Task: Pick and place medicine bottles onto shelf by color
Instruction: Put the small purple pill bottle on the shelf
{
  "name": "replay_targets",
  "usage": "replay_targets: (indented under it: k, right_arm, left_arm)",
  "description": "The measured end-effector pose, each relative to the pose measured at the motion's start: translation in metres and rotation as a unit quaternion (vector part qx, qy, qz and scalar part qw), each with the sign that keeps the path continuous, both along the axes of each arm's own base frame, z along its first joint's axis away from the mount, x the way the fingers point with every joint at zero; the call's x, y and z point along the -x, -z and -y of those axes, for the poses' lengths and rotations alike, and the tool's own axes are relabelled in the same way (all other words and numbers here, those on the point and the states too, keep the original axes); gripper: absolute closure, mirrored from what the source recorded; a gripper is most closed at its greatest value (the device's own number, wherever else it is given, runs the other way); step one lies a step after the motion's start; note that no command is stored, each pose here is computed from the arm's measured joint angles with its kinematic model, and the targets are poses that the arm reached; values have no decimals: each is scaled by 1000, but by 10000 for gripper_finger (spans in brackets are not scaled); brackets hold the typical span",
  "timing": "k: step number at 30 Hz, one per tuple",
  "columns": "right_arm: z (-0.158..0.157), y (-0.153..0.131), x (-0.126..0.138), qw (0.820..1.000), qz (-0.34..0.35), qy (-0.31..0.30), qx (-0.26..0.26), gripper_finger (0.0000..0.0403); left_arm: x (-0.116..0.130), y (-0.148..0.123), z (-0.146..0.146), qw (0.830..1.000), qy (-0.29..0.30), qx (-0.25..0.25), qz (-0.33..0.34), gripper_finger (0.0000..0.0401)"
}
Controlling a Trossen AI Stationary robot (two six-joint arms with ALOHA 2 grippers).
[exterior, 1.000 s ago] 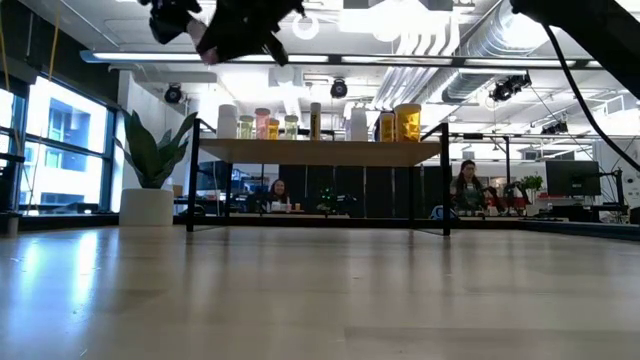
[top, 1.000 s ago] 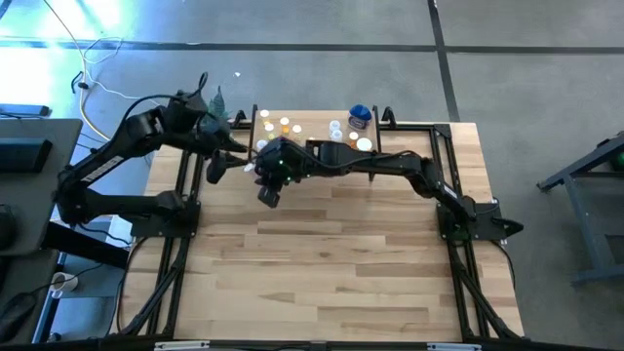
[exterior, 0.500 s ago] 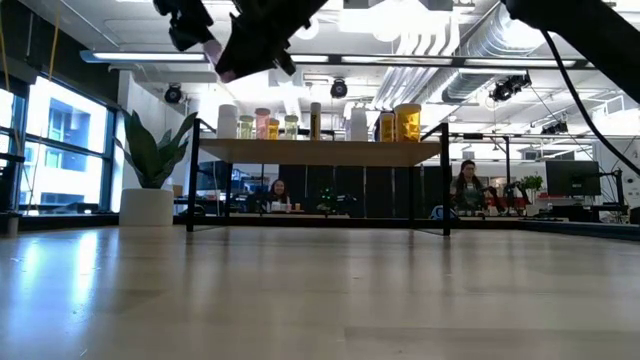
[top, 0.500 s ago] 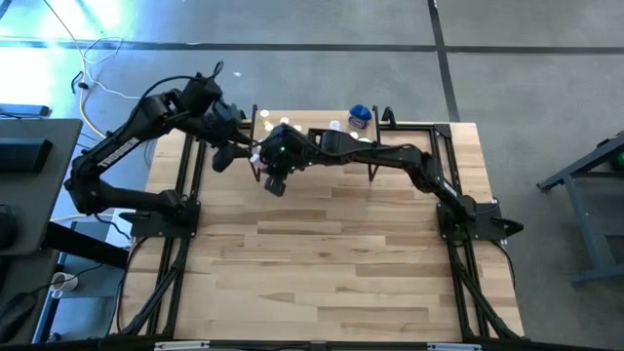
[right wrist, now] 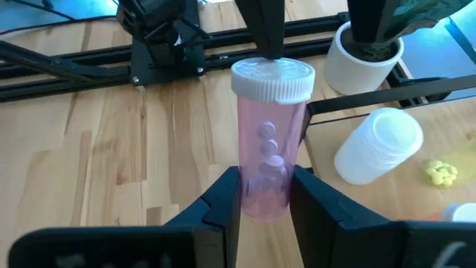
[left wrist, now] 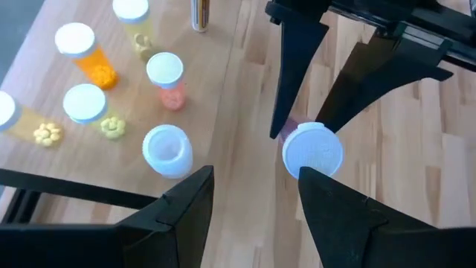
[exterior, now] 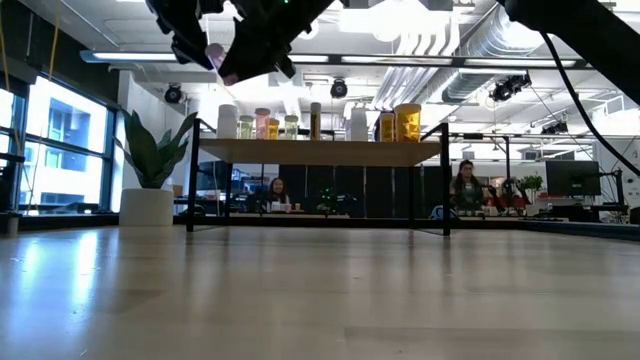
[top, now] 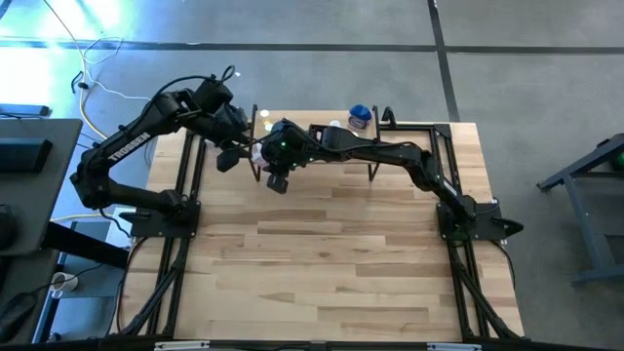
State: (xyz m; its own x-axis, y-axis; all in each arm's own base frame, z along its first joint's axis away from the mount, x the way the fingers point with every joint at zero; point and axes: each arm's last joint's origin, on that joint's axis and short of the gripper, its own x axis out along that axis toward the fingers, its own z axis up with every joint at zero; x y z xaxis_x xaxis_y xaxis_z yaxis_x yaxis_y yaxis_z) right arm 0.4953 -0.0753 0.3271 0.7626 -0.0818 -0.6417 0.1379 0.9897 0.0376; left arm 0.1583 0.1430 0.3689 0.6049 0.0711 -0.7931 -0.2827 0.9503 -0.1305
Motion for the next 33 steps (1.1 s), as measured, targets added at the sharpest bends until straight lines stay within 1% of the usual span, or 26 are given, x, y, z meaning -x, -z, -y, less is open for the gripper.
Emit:
replay_targets:
  k: [11, 17, 24, 27, 33]
  right_arm:
    - [12, 1, 3, 1000, -8, 12, 0, 320]
    - [13, 1, 3, 1000, -7, 12, 0, 320]
    - [12, 1, 3, 1000, -6, 7, -2, 320]
    - [12, 0, 2, 1000, 0, 7, -1, 320]
    - [12, -1, 2, 1000, 5, 8, -2, 320]
  left_arm:
    - [0, 3, -1, 1000, -1, 11, -13, 212]
    - [0, 3, 0, 1000, 1, 15, -13, 212]
    - [-2, 2, -1, 1000, -14, 19, 0, 212]
    - [-3, 1, -1, 999, -5, 34, 20, 212]
    - [-9, 2, 0, 999, -11, 39, 21, 212]
